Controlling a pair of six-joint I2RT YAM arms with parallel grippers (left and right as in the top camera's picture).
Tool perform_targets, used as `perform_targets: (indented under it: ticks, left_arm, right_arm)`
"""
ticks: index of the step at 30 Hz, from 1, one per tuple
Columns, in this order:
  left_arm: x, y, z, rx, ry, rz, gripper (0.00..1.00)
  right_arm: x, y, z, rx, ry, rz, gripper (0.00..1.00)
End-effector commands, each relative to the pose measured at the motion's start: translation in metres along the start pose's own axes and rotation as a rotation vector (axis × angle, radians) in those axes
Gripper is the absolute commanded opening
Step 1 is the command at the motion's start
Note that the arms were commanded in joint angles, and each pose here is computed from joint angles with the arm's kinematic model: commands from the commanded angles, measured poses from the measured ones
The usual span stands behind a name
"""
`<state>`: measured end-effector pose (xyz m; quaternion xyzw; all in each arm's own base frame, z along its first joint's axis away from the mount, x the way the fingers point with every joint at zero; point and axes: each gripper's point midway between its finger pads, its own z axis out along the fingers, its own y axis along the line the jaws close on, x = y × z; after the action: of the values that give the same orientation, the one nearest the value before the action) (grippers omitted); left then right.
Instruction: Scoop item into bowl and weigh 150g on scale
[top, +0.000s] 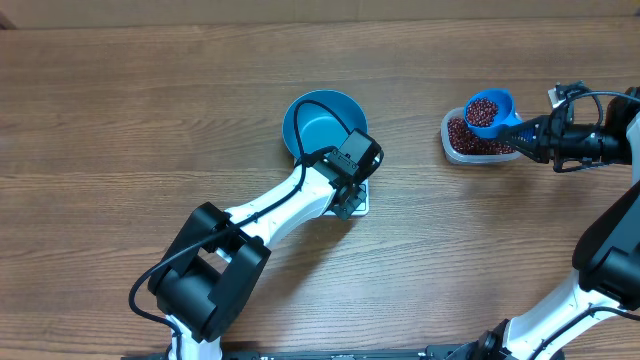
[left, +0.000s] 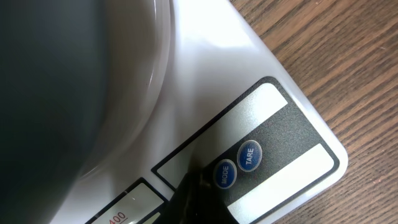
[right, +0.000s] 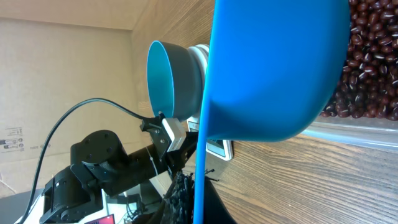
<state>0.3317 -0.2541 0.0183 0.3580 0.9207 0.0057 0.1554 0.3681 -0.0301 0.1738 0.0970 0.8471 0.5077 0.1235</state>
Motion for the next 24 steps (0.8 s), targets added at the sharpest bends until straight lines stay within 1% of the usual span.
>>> perform_targets:
  ticks: [1,6,19,24]
  left_arm:
    - [0.015,0.0,0.008,0.0,0.041,0.009,0.05]
    - [0.012,0.001,0.004,0.0,0.041,0.008,0.04]
    - [-0.023,0.005,-0.03,0.003,-0.043,0.001,0.04]
    - [-0.031,0.002,-0.04,0.028,-0.06,0.014,0.04]
  right_arm:
    - [-0.001,0.0,0.0,-0.016,-0.006,0.002,0.04]
    - [-0.001,0.0,0.0,-0.016,-0.006,0.002,0.04]
    - [-0.001,0.0,0.0,-0.016,-0.006,0.001,0.04]
    - [-0.001,0.0,0.0,-0.016,-0.006,0.001,0.04]
